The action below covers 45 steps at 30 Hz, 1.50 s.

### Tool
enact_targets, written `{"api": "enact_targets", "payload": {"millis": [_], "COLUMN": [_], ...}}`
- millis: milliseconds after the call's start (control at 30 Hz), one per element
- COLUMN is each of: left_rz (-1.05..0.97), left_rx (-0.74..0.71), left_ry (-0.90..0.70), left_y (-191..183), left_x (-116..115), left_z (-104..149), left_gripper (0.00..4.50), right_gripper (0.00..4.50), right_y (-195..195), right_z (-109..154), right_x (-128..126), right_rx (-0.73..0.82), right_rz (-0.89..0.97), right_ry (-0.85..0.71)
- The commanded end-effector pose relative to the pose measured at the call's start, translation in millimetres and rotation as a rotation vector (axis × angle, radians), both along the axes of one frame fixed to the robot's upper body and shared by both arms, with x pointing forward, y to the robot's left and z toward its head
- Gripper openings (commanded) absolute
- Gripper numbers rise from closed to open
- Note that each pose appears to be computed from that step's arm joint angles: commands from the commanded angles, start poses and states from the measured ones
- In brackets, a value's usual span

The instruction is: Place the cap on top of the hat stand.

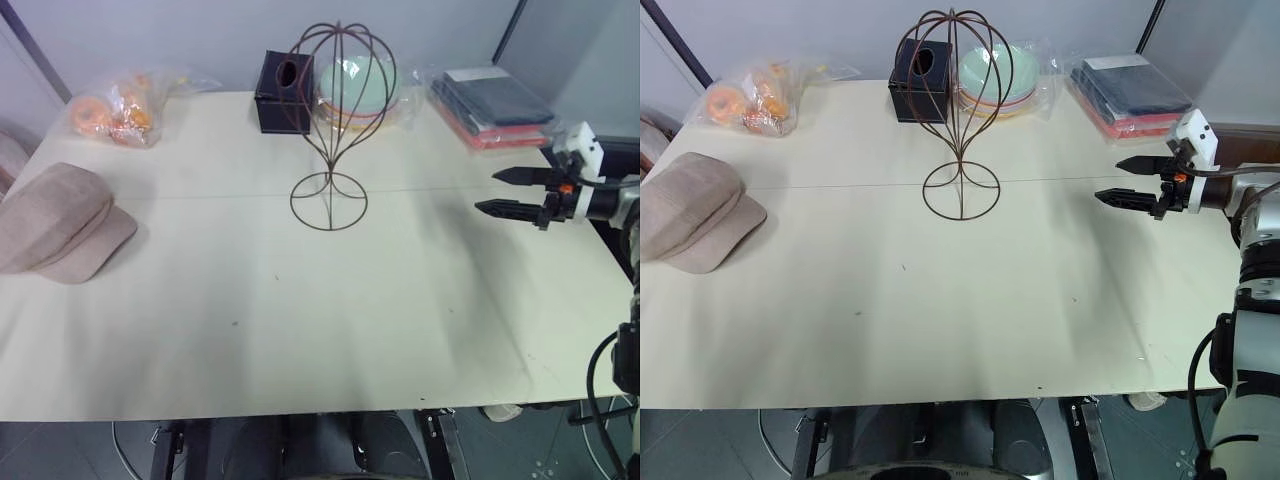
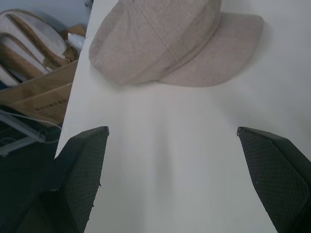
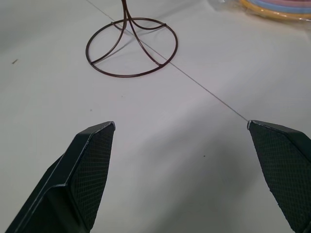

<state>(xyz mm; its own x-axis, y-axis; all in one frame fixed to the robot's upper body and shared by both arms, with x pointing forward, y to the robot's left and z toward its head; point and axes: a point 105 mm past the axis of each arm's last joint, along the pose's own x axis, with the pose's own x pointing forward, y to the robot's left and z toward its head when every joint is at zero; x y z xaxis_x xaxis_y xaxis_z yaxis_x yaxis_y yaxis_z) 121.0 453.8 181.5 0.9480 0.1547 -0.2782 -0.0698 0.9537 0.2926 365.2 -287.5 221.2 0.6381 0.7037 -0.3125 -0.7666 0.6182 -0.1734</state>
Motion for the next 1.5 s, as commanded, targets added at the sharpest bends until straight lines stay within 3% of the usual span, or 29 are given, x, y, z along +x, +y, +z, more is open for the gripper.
{"api": "enact_targets", "payload": {"millis": [33, 300, 433, 533, 633, 867, 1133, 1367, 1500], "left_rz": [-0.014, -0.298, -0.430, -0.410, -0.258, -0.070, 0.131, 0.117, 0.113], "left_rx": [0.039, 0.087, 0.279, 0.464, 0.662, 0.793, 0.785, 0.766, 0.767], "left_ry": [-0.038, -0.044, 0.027, 0.077, 0.036, 0.021, 0.071, 0.086, 0.076], "left_y": [-5.2, -82.3, -130.0, -144.8, -144.6, -139.6, -109.4, -104.7, -101.4], "left_x": [4.6, 46.4, 75.5, 97.0, 126.3, 164.9, 206.8, 236.6, 241.1], "left_z": [18.0, 27.9, 12.0, -6.1, -10.6, -27.4, -41.3, -50.5, -50.2], "left_gripper": [4.44, 4.44, 4.44, 4.44, 4.44, 4.44, 4.44, 4.44, 2.55], "right_gripper": [4.50, 4.50, 4.50, 4.50, 4.50, 4.50, 4.50, 4.50, 4.50], "right_y": [3.2, 28.9, 70.4, 99.8, 124.3, 145.5, 148.1, 145.0, 143.5], "right_z": [21.7, 32.4, 46.4, 47.7, 44.4, 53.2, 59.7, 62.6, 63.8], "right_x": [-0.8, -14.6, -46.8, -74.8, -106.5, -126.2, -121.6, -117.3, -116.5], "right_rx": [-0.003, 0.018, 0.092, 0.128, 0.130, 0.160, 0.183, 0.180, 0.177], "right_rz": [0.020, 0.181, 0.389, 0.510, 0.628, 0.676, 0.636, 0.605, 0.594], "right_ry": [-0.088, -0.057, -0.009, 0.032, 0.074, 0.057, 0.009, -0.019, -0.028]}}
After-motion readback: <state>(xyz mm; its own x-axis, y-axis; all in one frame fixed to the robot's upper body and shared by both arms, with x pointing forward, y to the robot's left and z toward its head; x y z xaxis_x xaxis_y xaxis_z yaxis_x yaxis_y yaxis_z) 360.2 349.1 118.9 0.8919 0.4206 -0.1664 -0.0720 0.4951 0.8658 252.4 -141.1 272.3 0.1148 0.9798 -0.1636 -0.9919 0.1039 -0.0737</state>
